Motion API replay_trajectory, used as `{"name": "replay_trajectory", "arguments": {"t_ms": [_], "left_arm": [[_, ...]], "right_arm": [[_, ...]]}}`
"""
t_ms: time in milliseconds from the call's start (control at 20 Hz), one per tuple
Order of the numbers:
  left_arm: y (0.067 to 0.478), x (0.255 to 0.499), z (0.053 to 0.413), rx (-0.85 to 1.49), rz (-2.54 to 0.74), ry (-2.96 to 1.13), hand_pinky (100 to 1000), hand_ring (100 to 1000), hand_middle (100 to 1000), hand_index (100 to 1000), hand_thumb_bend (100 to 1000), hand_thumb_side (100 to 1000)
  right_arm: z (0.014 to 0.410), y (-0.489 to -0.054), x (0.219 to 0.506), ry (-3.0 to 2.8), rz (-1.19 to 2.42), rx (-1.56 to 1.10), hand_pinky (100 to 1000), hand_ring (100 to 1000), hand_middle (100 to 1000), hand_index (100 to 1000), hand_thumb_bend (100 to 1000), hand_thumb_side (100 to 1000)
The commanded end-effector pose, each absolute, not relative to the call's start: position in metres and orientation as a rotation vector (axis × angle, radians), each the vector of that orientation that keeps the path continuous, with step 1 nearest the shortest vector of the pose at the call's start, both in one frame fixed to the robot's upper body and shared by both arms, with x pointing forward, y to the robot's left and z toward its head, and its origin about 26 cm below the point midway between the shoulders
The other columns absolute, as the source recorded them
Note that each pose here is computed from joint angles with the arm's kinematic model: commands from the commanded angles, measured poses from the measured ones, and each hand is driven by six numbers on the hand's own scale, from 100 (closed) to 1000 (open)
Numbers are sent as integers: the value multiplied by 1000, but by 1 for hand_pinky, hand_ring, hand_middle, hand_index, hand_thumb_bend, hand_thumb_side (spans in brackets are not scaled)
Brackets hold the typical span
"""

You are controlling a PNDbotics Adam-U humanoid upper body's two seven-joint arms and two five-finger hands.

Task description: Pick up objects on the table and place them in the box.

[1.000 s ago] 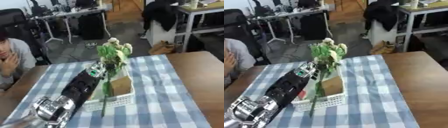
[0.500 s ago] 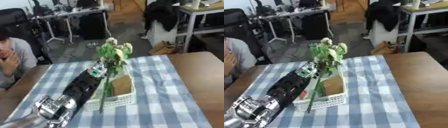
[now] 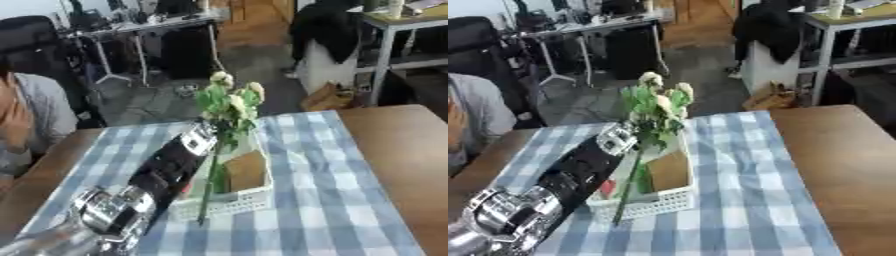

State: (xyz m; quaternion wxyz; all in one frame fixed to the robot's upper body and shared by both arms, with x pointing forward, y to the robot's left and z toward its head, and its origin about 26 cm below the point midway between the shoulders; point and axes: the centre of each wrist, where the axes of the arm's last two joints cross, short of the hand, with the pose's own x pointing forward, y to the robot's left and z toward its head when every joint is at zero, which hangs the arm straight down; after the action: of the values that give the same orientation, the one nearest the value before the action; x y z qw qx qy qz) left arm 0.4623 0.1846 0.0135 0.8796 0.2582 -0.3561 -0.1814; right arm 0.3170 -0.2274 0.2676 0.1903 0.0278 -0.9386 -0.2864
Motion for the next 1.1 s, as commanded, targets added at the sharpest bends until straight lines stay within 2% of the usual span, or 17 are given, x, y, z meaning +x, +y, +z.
{"name": "replay_trajectory", "arguments": {"t_ms": [50, 100, 150, 200, 250, 300, 350, 400, 550, 600, 650, 700, 1100], "left_arm": [[194, 474, 37, 574, -372, -812, 180, 594, 561, 776, 100, 669], [194, 474, 38, 574, -376, -824, 215, 638, 678, 842, 100, 683], [194, 474, 38, 573, -378, -831, 215, 638, 678, 842, 100, 683], [193, 475, 40, 575, -383, -845, 529, 921, 897, 952, 100, 736], [193, 475, 40, 576, -387, -856, 558, 940, 912, 962, 100, 743], [193, 475, 40, 574, -389, -864, 640, 988, 962, 994, 100, 783], [193, 475, 40, 571, -389, -870, 640, 988, 962, 994, 100, 783], [193, 475, 41, 569, -389, -876, 692, 1000, 1000, 1000, 100, 812], [192, 476, 41, 561, -385, -890, 734, 1000, 1000, 1000, 100, 835], [191, 476, 42, 560, -384, -894, 810, 1000, 1000, 1000, 100, 864], [191, 476, 42, 560, -383, -898, 810, 1000, 1000, 1000, 100, 864], [190, 476, 42, 559, -383, -902, 875, 1000, 1000, 1000, 100, 868], [188, 478, 48, 599, -383, -931, 969, 1000, 1000, 1000, 100, 884]], "right_arm": [[277, -224, 314, -2666, -801, 117, 524, 516, 401, 443, 100, 459], [276, -224, 314, -2665, -801, 118, 524, 515, 401, 443, 100, 459], [276, -224, 314, -2664, -800, 118, 524, 515, 401, 443, 100, 459], [277, -224, 314, -2664, -801, 119, 524, 515, 401, 442, 100, 460], [277, -224, 314, -2665, -801, 119, 524, 515, 401, 442, 100, 459], [277, -224, 314, -2664, -801, 119, 524, 515, 401, 443, 100, 459], [277, -224, 314, -2664, -800, 120, 524, 515, 401, 443, 100, 459], [276, -224, 314, -2664, -800, 120, 524, 515, 400, 443, 100, 460], [276, -224, 314, -2663, -798, 123, 524, 515, 400, 442, 100, 460], [276, -223, 314, -2663, -797, 124, 523, 514, 400, 442, 100, 460], [276, -223, 314, -2663, -796, 126, 523, 514, 400, 442, 100, 460], [276, -223, 314, -2662, -795, 126, 524, 514, 400, 443, 100, 460], [276, -224, 314, -2660, -797, 127, 524, 514, 400, 443, 100, 461]]}}
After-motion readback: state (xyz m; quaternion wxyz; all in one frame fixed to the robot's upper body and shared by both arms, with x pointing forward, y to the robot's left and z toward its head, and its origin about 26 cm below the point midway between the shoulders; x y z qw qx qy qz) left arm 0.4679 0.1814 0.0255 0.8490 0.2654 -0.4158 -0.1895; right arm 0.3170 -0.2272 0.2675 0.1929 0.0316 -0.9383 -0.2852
